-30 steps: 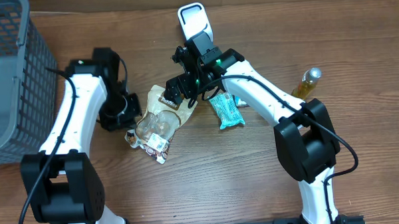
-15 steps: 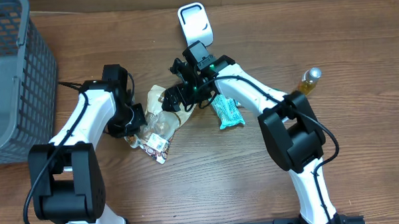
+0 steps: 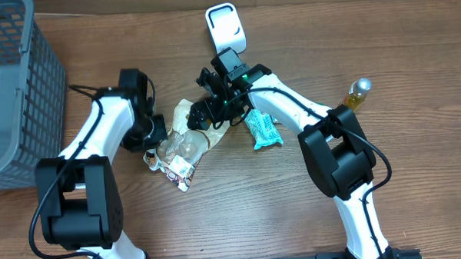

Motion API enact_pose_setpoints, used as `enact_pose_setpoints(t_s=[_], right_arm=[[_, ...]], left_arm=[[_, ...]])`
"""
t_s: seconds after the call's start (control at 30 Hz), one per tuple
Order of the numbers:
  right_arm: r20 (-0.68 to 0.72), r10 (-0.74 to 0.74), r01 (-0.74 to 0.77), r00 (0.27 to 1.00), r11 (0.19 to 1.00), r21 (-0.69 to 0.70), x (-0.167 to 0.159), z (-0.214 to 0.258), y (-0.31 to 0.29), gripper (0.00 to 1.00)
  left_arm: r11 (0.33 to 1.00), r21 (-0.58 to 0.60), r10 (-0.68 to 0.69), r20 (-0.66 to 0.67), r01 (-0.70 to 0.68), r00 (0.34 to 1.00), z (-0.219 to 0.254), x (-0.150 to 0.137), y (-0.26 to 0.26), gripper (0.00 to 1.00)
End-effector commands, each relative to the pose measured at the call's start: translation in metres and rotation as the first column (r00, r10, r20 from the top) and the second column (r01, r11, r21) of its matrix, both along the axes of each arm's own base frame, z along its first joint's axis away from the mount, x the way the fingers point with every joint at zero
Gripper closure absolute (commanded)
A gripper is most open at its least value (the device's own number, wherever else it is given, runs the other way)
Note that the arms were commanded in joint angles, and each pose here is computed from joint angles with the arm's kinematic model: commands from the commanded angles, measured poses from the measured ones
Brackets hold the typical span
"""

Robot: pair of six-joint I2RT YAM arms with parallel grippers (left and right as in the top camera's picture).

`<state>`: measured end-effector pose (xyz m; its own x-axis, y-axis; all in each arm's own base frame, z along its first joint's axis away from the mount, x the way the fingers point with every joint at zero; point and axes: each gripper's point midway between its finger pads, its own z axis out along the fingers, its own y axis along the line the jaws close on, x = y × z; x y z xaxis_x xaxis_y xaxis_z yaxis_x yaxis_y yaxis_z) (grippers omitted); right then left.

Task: Scan the item barcode

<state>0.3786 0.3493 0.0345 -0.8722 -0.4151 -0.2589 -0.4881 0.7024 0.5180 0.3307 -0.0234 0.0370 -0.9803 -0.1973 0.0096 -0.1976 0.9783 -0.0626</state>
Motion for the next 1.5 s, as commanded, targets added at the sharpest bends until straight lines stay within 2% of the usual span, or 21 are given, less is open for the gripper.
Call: enact_pose_setpoints(t_s=[0.0, 0.1, 0.17, 0.27, 0.47, 0.63, 0.8, 0.9, 1.13, 1.47], right_arm=[[-0.048, 0.007, -0.008, 0.999, 1.000, -0.018, -0.011, -0.005, -0.003, 0.01], [-0.076, 0.006, -0.008, 0.997, 0.999, -0.036, -0.017, -0.007, -0.007, 0.01], [-0.086, 0.006, -0.010, 0.996, 0.999, -0.042, -0.020, -0.008, -0.008, 0.01], [-0.089, 0.005, -0.009, 0.996, 0.999, -0.044, -0.020, -0.008, -0.008, 0.01], [-0.068, 0.014, -0.012, 0.998, 1.000, 0.029, -0.010, 0.011, 0.000, 0.00], [0.017, 0.017, -0.019, 1.000, 0.988, 0.156, 0.015, 0.039, 0.012, 0.00], [0.064, 0.018, -0.030, 0.998, 0.982, 0.186, 0.024, 0.042, 0.019, 0.00], [0.070, 0.021, -0.033, 0.997, 0.985, 0.171, 0.021, 0.039, 0.021, 0.00], [0.049, 0.022, -0.029, 0.999, 0.988, 0.151, 0.016, 0.036, 0.018, 0.00], [0.110, -0.038, 0.034, 0.993, 0.999, 0.041, 0.033, 0.022, 0.001, 0.00]], left_arm=[[0.999, -0.027, -0.021, 0.047, 0.022, 0.999, 0.035, 0.023, -0.006, 0.96], [0.998, -0.070, -0.005, -0.027, 0.004, 1.000, 0.051, 0.008, -0.013, 0.96], [0.996, -0.057, 0.062, -0.114, -0.069, 0.992, 0.053, -0.011, -0.012, 0.96], [0.995, -0.041, 0.074, -0.235, -0.086, 0.969, 0.049, -0.042, -0.011, 0.96], [0.994, -0.067, 0.066, -0.305, -0.090, 0.950, 0.023, -0.066, -0.018, 0.96], [0.991, -0.119, 0.030, -0.233, -0.059, 0.972, -0.003, -0.057, -0.024, 0.96], [0.991, -0.126, 0.030, -0.162, -0.050, 0.986, -0.024, -0.047, -0.024, 0.96], [0.994, -0.097, 0.029, -0.112, -0.040, 0.993, -0.027, -0.036, -0.019, 0.95], [0.996, 0.086, 0.020, 0.016, -0.021, 1.000, -0.031, -0.007, 0.013, 0.96], [0.994, 0.102, -0.066, 0.189, 0.047, 0.980, -0.026, 0.036, 0.013, 0.96]])
